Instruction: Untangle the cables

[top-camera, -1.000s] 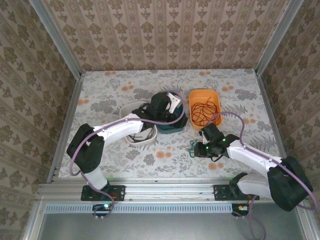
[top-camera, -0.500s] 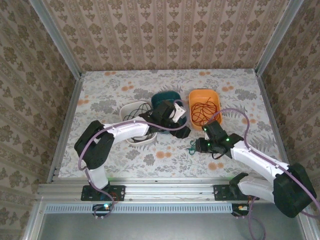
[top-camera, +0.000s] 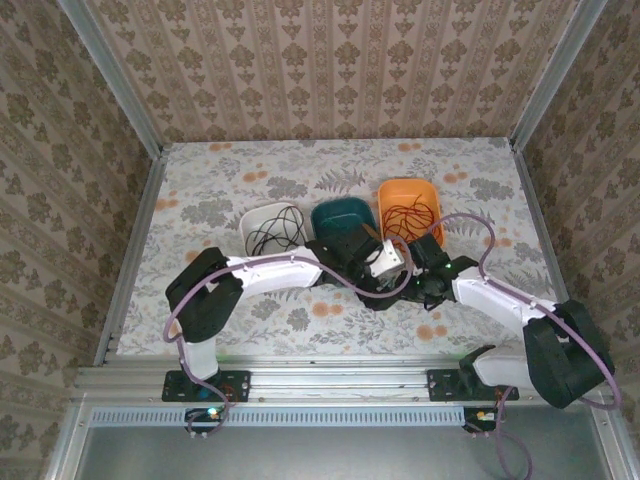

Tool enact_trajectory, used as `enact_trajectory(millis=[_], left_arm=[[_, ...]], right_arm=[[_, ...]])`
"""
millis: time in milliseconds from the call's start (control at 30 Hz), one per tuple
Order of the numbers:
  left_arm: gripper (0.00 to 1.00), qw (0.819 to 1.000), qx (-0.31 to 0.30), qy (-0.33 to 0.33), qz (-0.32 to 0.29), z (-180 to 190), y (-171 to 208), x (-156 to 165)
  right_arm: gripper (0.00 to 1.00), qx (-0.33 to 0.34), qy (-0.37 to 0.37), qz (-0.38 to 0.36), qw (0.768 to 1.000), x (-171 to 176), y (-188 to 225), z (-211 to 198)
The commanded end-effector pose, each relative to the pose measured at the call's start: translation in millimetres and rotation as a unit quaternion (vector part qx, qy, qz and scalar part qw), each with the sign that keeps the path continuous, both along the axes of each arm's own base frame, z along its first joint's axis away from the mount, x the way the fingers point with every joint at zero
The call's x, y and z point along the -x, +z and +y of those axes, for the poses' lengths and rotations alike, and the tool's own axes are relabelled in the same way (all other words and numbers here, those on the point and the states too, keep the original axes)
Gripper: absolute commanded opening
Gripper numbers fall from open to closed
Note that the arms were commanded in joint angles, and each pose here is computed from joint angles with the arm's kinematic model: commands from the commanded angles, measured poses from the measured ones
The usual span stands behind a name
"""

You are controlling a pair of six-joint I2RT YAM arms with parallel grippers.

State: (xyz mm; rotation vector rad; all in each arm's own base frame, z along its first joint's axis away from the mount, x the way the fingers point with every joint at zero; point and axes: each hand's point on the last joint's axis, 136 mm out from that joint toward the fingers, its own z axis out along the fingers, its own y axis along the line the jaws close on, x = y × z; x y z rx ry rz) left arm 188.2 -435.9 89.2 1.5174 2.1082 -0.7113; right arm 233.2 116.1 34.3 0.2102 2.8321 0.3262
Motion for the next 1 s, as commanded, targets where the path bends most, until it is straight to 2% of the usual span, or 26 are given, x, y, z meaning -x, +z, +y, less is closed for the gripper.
enact_trajectory(millis=[0, 200, 333, 433, 500, 700, 767, 867, 967], left_arm=[[0.89, 0.999, -0.035, -0.009, -0.029, 8, -10, -4], [0.89, 0.996, -0.048, 0.007, -0.073, 11, -7, -16], [0.88, 0.988, -0.056, 0.04, -0.137, 20, 3, -38], [0.89, 0.981, -0.033, 0.061, -0.18, 23, 20, -49], [0.9, 0.98, -0.013, 0.066, -0.188, 25, 30, -51], [0.9, 0.984, 0.035, 0.073, -0.161, 28, 51, -49], [0.9, 0.984, 0.039, 0.073, -0.16, 30, 54, -48], [0.9, 0.984, 0.038, 0.069, -0.158, 33, 56, -45], [0.9, 0.986, 0.039, 0.063, -0.148, 32, 57, -41]], right_arm=[[0.39, -0.002, 0.002, 0.014, 1.0, -1, -1, 3], [0.34, -0.006, 0.011, 0.026, 1.0, -4, -6, 8], [0.33, -0.011, 0.017, 0.034, 0.999, -4, -9, 12], [0.35, -0.008, 0.017, 0.044, 0.999, -3, -13, 12], [0.36, -0.007, 0.018, 0.05, 0.999, -3, -16, 12], [0.38, 0.003, 0.013, 0.061, 0.998, -4, -23, 11], [0.31, 0.005, 0.012, 0.062, 0.998, -4, -23, 10], [0.11, 0.01, 0.004, 0.053, 0.999, -5, -19, 7], [0.03, 0.006, -0.004, 0.025, 1.0, -10, -2, 5]])
